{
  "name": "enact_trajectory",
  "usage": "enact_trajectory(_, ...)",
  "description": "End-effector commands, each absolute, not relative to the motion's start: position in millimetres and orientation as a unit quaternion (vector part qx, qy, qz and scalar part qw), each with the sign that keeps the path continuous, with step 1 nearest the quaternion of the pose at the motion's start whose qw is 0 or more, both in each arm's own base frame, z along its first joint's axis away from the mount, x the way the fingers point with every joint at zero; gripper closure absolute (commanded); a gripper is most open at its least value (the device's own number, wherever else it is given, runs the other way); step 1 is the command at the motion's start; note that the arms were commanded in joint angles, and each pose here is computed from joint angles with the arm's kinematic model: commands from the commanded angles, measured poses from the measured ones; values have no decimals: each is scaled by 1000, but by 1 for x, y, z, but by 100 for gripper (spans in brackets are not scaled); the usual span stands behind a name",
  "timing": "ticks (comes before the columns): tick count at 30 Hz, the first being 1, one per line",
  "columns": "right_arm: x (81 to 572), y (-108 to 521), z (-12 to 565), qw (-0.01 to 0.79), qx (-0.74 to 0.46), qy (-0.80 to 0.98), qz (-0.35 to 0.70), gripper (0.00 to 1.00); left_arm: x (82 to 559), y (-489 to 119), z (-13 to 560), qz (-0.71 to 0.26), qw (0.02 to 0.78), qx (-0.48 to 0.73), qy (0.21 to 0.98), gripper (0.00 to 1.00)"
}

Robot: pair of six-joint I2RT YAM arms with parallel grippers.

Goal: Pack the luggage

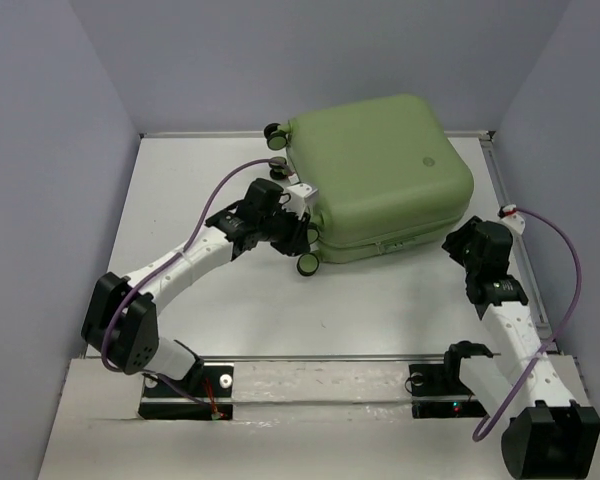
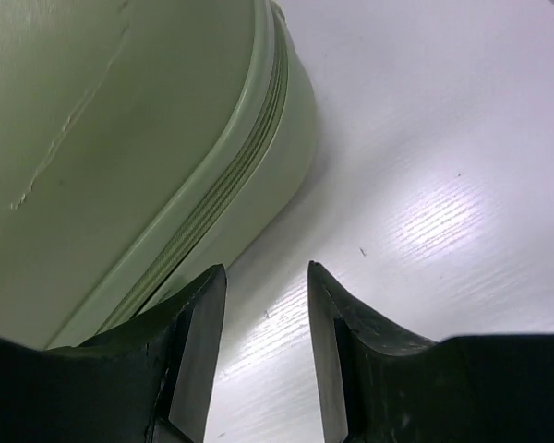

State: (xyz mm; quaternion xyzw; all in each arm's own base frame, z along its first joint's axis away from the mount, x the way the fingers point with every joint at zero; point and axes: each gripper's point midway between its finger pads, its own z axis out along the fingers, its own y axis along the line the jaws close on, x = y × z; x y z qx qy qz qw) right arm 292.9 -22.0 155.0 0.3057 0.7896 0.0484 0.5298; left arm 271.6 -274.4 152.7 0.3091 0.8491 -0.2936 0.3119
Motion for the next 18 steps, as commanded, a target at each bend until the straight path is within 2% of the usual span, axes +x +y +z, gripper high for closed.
enact_trajectory(1, 314, -36, 190, 561, 320, 761, 63, 54, 285, -261, 179, -269, 368, 258, 852, 94)
enact_trajectory(5, 321, -51, 187, 551, 330, 762, 77, 46, 272, -266, 209, -301, 388, 262, 831, 94)
enact_trajectory(7, 323, -55, 195, 555, 325, 760, 94, 45, 274, -254, 219, -278, 413, 246, 832, 94)
enact_trajectory(8, 323, -51, 199, 559, 314, 760, 103, 44, 273, -245, 234, -271, 437, 236, 824, 90)
enact_trajectory(9, 323, -49, 203, 563, 308, 760, 108, 44, 273, -239, 241, -263, 451, 230, 821, 66)
enact_trajectory(10, 323, -43, 205, 564, 297, 762, 119, 44, 275, -230, 245, -248, 463, 222, 821, 53)
enact_trajectory(12, 318, -39, 211, 573, 286, 757, 128, 43, 274, -222, 259, -243, 477, 220, 815, 33)
enact_trajectory(15, 313, -32, 211, 576, 274, 758, 140, 41, 278, -212, 258, -210, 476, 219, 825, 18)
enact_trajectory(17, 312, -28, 206, 571, 267, 763, 146, 39, 283, -204, 254, -184, 475, 214, 834, 4)
enact_trajectory(18, 312, -28, 204, 568, 267, 765, 146, 38, 285, -203, 254, -180, 478, 215, 833, 3)
